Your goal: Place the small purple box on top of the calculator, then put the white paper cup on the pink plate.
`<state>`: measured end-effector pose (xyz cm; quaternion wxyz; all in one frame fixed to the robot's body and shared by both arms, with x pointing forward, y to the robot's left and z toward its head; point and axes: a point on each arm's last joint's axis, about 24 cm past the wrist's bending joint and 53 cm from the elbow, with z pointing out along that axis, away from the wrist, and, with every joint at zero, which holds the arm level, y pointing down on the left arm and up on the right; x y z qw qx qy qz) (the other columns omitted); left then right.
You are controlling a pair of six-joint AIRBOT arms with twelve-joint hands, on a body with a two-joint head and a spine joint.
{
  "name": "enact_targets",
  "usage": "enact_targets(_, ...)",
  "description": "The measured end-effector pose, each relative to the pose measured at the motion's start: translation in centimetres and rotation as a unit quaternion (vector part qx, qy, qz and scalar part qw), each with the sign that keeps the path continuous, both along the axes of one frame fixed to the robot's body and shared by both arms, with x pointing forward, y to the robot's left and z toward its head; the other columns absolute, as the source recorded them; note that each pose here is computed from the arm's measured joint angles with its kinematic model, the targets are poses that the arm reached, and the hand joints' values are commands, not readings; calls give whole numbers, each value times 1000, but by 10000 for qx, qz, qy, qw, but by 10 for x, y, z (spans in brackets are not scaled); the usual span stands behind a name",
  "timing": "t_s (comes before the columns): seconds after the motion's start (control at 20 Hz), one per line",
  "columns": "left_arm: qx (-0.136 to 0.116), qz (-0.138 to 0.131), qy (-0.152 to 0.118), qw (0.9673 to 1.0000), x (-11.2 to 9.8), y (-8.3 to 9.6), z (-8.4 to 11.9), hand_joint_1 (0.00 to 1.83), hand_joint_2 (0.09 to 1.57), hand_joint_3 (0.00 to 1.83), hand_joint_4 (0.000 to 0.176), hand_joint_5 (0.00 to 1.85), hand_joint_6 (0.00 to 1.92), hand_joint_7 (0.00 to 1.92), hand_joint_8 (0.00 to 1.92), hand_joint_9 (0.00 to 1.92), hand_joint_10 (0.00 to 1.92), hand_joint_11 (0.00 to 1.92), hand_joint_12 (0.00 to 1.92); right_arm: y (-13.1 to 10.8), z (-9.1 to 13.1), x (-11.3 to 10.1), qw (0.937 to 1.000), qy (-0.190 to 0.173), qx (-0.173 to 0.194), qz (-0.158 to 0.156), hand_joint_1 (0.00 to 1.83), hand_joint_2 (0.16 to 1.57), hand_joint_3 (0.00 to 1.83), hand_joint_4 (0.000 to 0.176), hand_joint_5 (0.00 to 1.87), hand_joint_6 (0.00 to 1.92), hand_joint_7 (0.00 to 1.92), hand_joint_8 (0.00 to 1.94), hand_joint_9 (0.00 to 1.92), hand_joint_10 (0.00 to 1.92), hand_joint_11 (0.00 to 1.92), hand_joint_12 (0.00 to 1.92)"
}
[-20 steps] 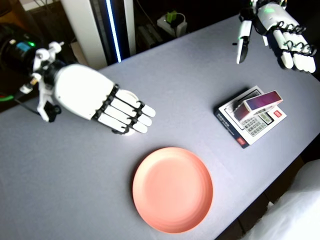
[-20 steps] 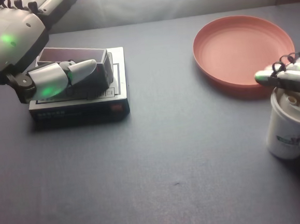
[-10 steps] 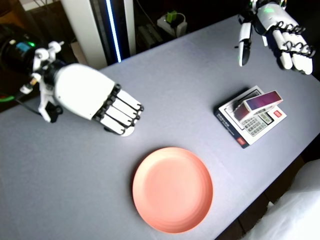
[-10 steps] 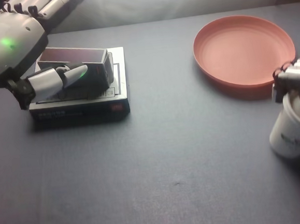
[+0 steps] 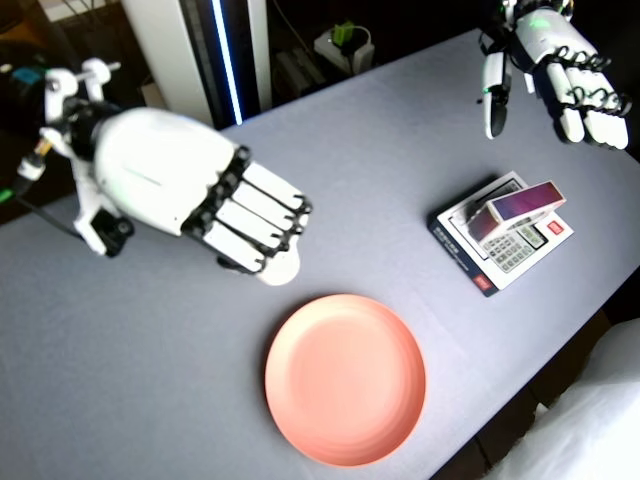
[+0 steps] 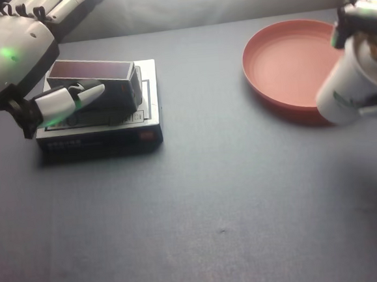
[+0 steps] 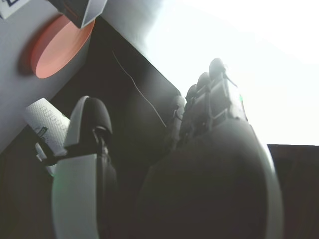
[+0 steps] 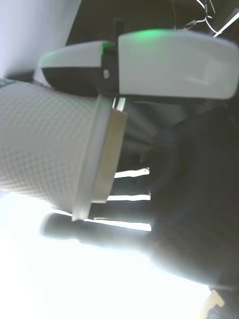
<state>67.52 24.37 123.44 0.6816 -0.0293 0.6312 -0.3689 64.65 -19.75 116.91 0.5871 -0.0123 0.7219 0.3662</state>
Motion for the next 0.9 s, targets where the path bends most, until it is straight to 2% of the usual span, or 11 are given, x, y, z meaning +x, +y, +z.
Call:
enact_targets(0.05, -2, -4, 35, 10000, 0, 0, -2, 974, 1199, 3, 66, 55, 0, 0, 0, 0, 0, 0, 241, 1, 3, 11, 10000, -29, 47, -68, 1271, 1206, 0, 0, 204, 1282, 244, 1285, 308, 1804, 356, 1921)
enact_targets(0.15, -86, 11, 101, 9999, -1, 4, -6, 963, 1202, 3, 64, 54, 0, 0, 0, 0, 0, 0, 236, 5, 4, 28, 9999, -40, 22, -143, 1284, 1208, 0, 0, 195, 1261, 242, 1218, 277, 1807, 357, 1921)
enact_targets(0.2, -110, 37, 144, 9998, -2, 7, -10, 989, 1204, 2, 38, 60, 1, 0, 0, 0, 0, 0, 197, 8, 4, 37, 9998, -10, 9, -182, 1286, 1223, 0, 0, 172, 1274, 219, 1214, 217, 1804, 316, 1921)
enact_targets(0.25, -144, 81, 201, 9997, -2, 10, -13, 995, 1206, 2, 27, 63, 2, 0, 0, 0, 0, 0, 188, 13, 1, 45, 9998, 19, -48, -202, 1286, 1234, 0, 0, 183, 1235, 210, 1195, 222, 1772, 296, 1921)
enact_targets(0.3, -190, 129, 242, 9994, -1, 14, -15, 982, 1206, 0, 36, 61, 2, 0, 0, 0, 0, 0, 267, 16, -2, 55, 9996, 93, -70, -248, 1221, 1243, 0, 0, 212, 1181, 206, 1050, 168, 1593, 152, 1921)
enact_targets(0.4, -236, 165, 182, 9994, -1, 17, -11, 968, 1207, 1, 37, 58, 1, 0, 0, 0, 0, 0, 285, 23, -10, 68, 9991, 210, -168, -316, 1133, 1227, 0, 0, 226, 1095, 254, 1057, 121, 1552, 65, 1921)
enact_targets(0.5, -238, 131, 123, 9996, -2, 16, -9, 965, 1204, 0, 20, 66, 4, 0, 0, 0, 0, 0, 290, 25, -15, 77, 9985, 284, -228, -401, 1142, 1208, 0, 0, 264, 1156, 258, 1011, 124, 1537, 70, 1921)
enact_targets(0.6, -217, 109, 119, 9996, -2, 15, -9, 954, 1207, 1, 46, 57, 0, 0, 0, 0, 0, 0, 243, 20, -19, 89, 9974, 378, -268, -543, 1141, 1198, 0, 0, 272, 1140, 221, 890, 49, 1399, 4, 1921)
enact_targets(0.7, -222, 106, 114, 9996, -2, 15, -9, 978, 1210, 2, 18, 66, 3, 0, 0, 0, 0, 0, 238, 14, -27, 99, 9959, 534, -254, -684, 1172, 1222, 0, 0, 223, 1061, 244, 898, 62, 1465, 0, 1921)
enact_targets(0.8, -252, 109, 108, 9996, -2, 15, -8, 981, 1210, 0, 42, 63, 0, 0, 0, 0, 0, 0, 160, 13, -39, 107, 9943, 706, -261, -762, 1154, 1209, 0, 0, 204, 980, 277, 879, 124, 1383, 25, 1921)
enact_targets(0.9, -282, 94, 92, 9995, -2, 14, -8, 1004, 1212, 0, 43, 61, 0, 0, 0, 0, 0, 0, 54, 16, -50, 111, 9927, 870, -273, -790, 1155, 1201, 0, 0, 200, 896, 283, 852, 116, 1365, 15, 1921)
